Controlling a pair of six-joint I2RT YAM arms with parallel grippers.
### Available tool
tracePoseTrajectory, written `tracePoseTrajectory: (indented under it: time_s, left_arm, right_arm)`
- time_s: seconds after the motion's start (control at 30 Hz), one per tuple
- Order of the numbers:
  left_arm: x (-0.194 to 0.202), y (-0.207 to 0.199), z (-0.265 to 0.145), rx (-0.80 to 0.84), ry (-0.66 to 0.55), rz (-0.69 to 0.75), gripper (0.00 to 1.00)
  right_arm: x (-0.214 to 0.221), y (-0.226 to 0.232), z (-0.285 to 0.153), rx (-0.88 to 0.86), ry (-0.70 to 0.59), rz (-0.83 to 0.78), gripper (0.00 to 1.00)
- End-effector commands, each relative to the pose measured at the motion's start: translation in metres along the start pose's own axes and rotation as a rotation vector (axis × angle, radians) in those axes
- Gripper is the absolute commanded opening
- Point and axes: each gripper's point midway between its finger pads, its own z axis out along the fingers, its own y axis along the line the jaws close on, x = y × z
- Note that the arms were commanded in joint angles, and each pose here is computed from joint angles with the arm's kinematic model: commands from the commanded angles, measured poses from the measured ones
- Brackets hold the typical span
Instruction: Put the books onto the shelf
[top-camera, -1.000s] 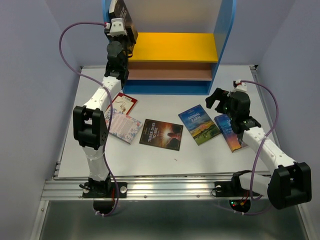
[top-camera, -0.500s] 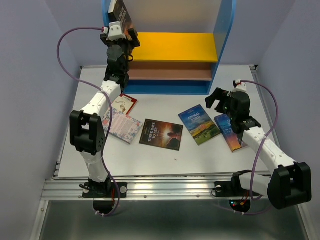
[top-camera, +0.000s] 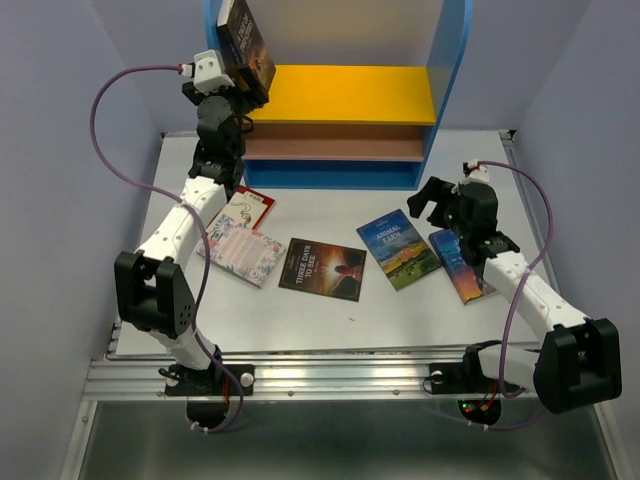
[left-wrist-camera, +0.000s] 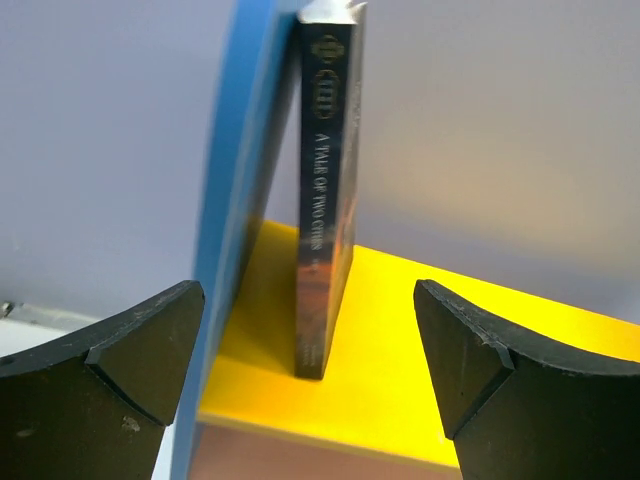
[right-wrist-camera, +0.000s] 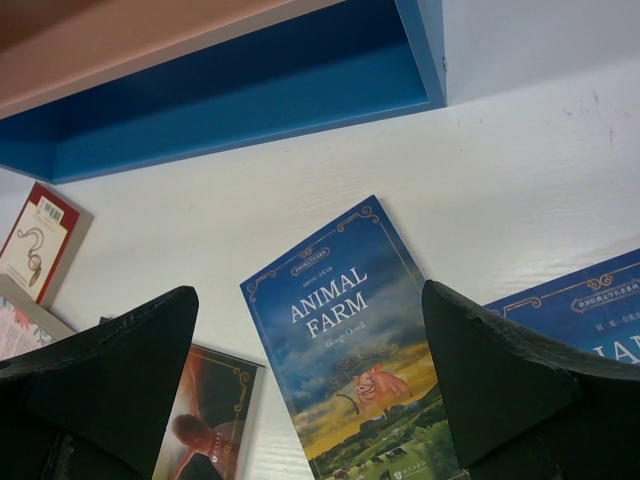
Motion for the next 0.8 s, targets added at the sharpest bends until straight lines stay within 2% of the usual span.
tracePoseTrajectory:
  time_s: [0.0,0.17,0.27,0.33,0.4,0.6,0.77]
  left_arm:
    - [-0.032,0.012,-0.026,-0.036,0.019,-0.082,0.99]
    - [-0.011,0.007,-0.073,0.004,0.198,-0.188,0.99]
    - [0.016,0.008,-0.107,0.027,0.331,-0.231,0.99]
    - [0.045,0.015,-0.127,-0.001,0.423,-0.262,0.99]
    - [0.081,0.019,-0.156,0.001,0.57,-0.268,0.99]
    - [0.167,0.036,-0.236,-0.063,0.911,-0.332,0.99]
    - [0.185,0.07,-0.29,-0.245,0.974,-0.394,0.99]
  right_arm:
    - [-0.028,0.024,-0.002,-0.084,-0.067,0.002,1.0]
    - [-0.026,0.031,-0.006,-0.126,-0.056,-0.019,1.0]
    - [-0.021,0.037,-0.008,-0.17,-0.037,-0.023,1.0]
    - [-0.012,0.043,-0.008,-0.212,-0.002,-0.029,1.0]
    - [-0.002,0.047,-0.005,-0.246,0.039,-0.038,1.0]
    - [0.038,0.077,-0.003,-0.421,0.226,-0.091,1.0]
    - [0.071,0.113,0.01,-0.491,0.329,-0.176,1.0]
